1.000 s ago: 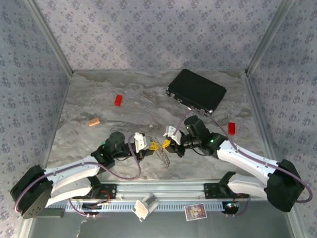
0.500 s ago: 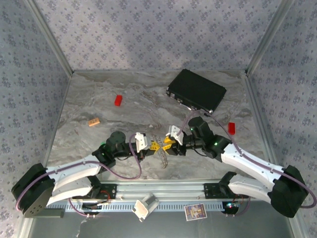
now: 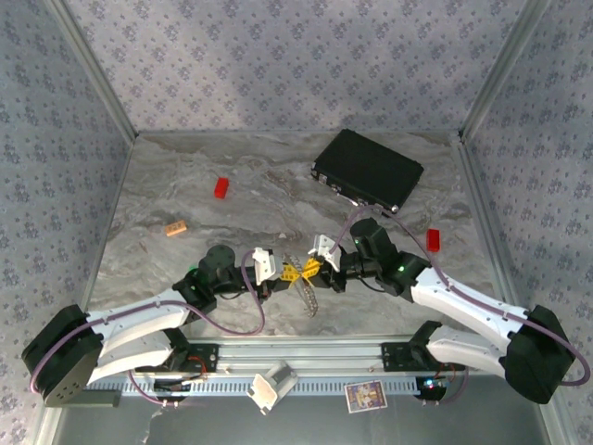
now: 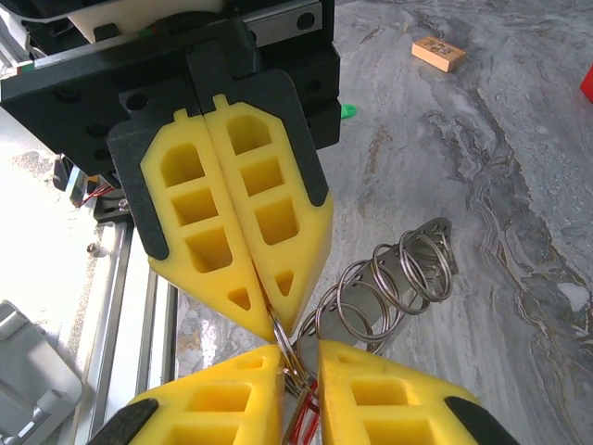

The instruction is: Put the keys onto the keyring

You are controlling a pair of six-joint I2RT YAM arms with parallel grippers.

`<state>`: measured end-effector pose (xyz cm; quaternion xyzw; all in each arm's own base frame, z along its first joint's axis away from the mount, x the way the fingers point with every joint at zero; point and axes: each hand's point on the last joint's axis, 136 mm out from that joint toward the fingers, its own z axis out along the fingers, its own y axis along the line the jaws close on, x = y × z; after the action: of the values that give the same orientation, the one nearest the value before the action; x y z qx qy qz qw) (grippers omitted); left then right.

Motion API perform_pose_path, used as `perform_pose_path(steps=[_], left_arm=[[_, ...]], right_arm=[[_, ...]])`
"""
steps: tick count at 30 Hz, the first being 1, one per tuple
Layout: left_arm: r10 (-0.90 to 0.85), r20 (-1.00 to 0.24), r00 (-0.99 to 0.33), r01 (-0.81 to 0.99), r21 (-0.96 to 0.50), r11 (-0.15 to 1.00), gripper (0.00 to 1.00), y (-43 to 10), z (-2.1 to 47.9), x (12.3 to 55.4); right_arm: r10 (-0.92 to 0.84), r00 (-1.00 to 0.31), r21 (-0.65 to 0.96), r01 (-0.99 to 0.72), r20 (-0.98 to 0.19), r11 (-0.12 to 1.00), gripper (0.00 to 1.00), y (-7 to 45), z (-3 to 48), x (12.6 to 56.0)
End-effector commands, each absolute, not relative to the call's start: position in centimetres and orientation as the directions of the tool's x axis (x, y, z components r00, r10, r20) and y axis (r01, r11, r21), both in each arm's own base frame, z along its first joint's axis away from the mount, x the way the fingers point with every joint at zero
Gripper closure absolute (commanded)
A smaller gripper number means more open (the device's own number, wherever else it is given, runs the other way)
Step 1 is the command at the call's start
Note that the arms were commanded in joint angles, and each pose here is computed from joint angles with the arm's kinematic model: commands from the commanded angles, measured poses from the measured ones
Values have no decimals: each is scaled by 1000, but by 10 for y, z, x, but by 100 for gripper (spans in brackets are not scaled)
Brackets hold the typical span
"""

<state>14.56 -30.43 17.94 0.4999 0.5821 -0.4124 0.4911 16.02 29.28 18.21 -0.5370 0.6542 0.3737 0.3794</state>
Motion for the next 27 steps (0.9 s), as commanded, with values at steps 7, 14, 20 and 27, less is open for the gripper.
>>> perform_pose_path(steps=[7, 14, 20, 27], left_arm=[[82, -994, 65, 987, 76, 140, 100, -313, 219, 146], [226, -974, 14, 991, 44, 129, 80, -314, 193, 148], [339, -941, 7, 996, 36, 79, 88, -319, 180, 148], [346, -938, 0, 998, 23, 62, 100, -318, 177, 144]], right_arm=[[-420, -105, 61, -991, -902, 117, 100, 296, 190, 159], [-505, -53, 9, -996, -862, 89, 100, 293, 193, 153], [-578, -7, -24, -999, -816, 45, 100, 298, 196, 150], [-567, 4, -36, -998, -824, 46, 100, 301, 200, 152]])
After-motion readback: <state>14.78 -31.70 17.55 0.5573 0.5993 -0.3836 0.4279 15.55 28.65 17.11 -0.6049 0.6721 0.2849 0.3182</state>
